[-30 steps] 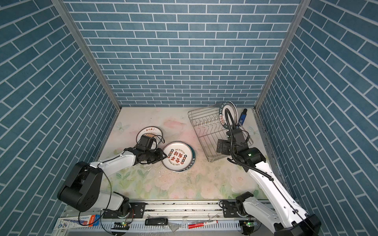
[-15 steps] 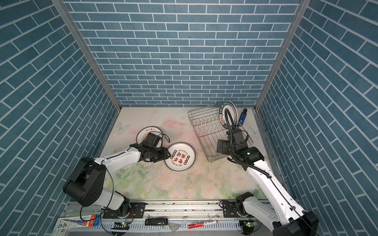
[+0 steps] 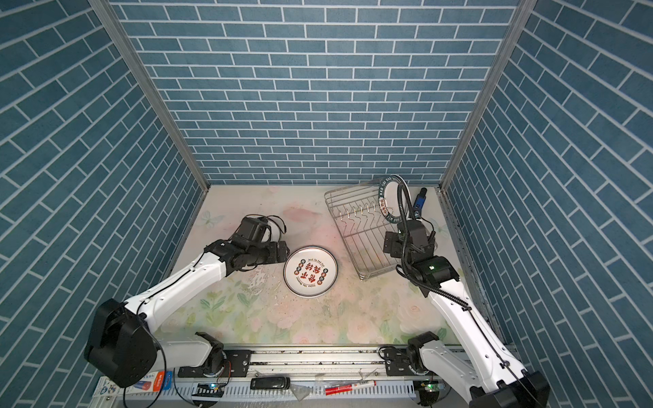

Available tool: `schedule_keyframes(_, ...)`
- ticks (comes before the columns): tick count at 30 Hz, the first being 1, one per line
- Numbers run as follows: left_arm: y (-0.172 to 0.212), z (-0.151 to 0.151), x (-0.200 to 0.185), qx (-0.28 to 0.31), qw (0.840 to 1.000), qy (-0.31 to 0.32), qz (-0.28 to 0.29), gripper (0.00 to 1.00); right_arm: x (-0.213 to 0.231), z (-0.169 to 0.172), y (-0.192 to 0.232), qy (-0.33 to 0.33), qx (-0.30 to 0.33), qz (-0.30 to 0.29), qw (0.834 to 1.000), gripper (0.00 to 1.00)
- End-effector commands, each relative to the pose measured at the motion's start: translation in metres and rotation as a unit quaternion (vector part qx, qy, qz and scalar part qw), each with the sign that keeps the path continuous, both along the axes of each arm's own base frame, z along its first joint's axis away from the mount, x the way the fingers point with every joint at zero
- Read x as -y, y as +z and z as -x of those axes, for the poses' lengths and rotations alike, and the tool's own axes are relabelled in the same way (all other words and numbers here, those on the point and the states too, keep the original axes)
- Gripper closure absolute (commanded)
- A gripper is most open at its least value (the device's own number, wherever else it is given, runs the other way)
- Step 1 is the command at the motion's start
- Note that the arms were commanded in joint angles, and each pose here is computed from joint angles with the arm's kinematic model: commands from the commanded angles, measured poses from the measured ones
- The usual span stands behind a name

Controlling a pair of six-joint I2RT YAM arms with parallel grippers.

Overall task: Unload the plates from the dish rack
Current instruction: 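Raise the left gripper off the plate while the right gripper reaches into the rack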

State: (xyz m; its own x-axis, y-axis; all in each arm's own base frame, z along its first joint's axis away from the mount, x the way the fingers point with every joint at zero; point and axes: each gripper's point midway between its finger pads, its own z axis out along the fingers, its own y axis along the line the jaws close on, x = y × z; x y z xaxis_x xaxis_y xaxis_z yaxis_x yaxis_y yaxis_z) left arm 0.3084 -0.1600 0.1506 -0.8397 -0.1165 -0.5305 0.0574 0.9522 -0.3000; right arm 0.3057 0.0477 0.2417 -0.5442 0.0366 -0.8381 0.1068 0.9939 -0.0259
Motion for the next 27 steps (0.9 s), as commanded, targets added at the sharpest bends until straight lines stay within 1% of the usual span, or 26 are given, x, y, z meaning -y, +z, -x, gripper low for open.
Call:
schedule_keyframes(1,0.019,0.002,-0.022,0.026,0.998,0.011,-0.05,0.01,0.016,-0.023,0.05,-0.032,0.082,0.047,0.995,0.01)
schedule_keyframes(4,0.034,0.002,-0.028,0.054,0.997,0.024,-0.048,0.01,0.014,-0.041,0.062,-0.028,0.134,0.077,0.988,0.01)
schedule_keyframes(7,0.044,0.003,-0.038,0.078,0.995,0.043,-0.054,0.01,0.01,-0.057,0.076,-0.02,0.187,0.086,0.978,0.01)
schedule_keyframes(10,0.048,0.004,-0.053,0.091,0.99,0.073,-0.074,0.01,0.005,-0.074,0.086,-0.011,0.208,0.086,0.974,0.01)
schedule_keyframes(12,0.048,0.005,-0.056,0.097,0.989,0.077,-0.08,0.01,0.004,-0.085,0.089,-0.008,0.214,0.089,0.973,0.01)
schedule_keyframes(15,0.05,0.006,-0.061,0.108,0.987,0.086,-0.082,0.01,0.0,-0.106,0.084,0.003,0.194,0.079,0.978,0.01)
schedule_keyframes(17,0.051,0.007,-0.063,0.116,0.986,0.088,-0.082,0.01,-0.001,-0.12,0.077,0.008,0.166,0.071,0.984,0.01)
schedule_keyframes(20,0.052,0.01,-0.065,0.119,0.985,0.087,-0.084,0.01,-0.003,-0.138,0.066,0.02,0.132,0.074,0.988,0.01)
schedule_keyframes(24,0.052,0.013,-0.062,0.112,0.988,0.075,-0.079,0.01,-0.006,-0.157,0.051,0.037,0.092,0.098,0.99,0.01)
schedule_keyframes(27,0.054,0.015,-0.06,0.115,0.988,0.073,-0.069,0.01,-0.008,-0.169,0.037,0.053,0.048,0.092,0.993,0.01)
